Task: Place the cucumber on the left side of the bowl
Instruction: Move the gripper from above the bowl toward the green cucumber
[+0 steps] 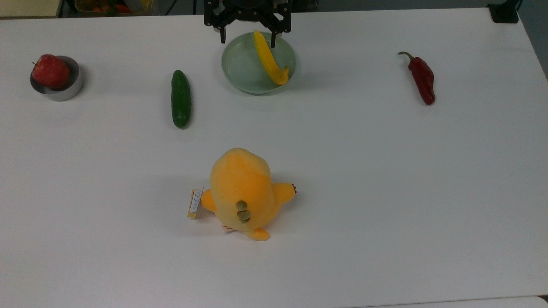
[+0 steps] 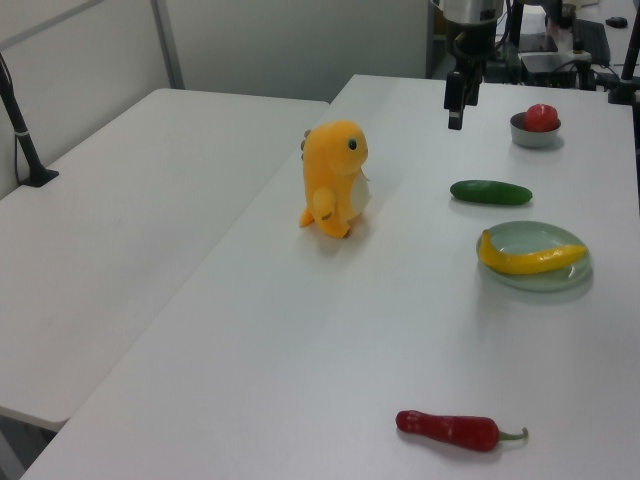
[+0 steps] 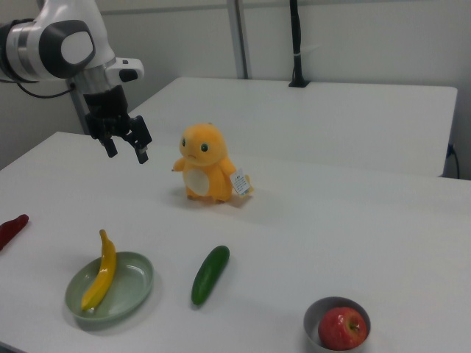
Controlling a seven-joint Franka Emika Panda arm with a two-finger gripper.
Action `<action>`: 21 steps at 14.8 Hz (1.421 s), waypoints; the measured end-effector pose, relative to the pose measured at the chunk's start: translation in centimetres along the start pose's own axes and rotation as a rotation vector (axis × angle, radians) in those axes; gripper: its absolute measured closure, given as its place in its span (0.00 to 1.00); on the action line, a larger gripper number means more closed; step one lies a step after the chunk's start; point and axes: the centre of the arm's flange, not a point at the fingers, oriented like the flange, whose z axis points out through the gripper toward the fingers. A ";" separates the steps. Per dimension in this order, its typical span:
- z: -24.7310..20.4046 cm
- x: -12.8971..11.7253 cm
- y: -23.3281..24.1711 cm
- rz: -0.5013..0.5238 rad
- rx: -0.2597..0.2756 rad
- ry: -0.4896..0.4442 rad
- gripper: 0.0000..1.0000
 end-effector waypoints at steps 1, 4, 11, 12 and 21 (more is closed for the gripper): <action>0.0 0.0 0.1 -0.005 0.000 0.000 0.00; 0.0 0.1 0.9 -0.085 -0.025 0.002 0.00; 0.0 0.1 0.9 -0.110 -0.025 0.002 0.00; 0.0 0.1 0.9 -0.110 -0.025 0.002 0.00; 1.8 -0.4 2.5 -0.088 -0.029 -0.038 0.00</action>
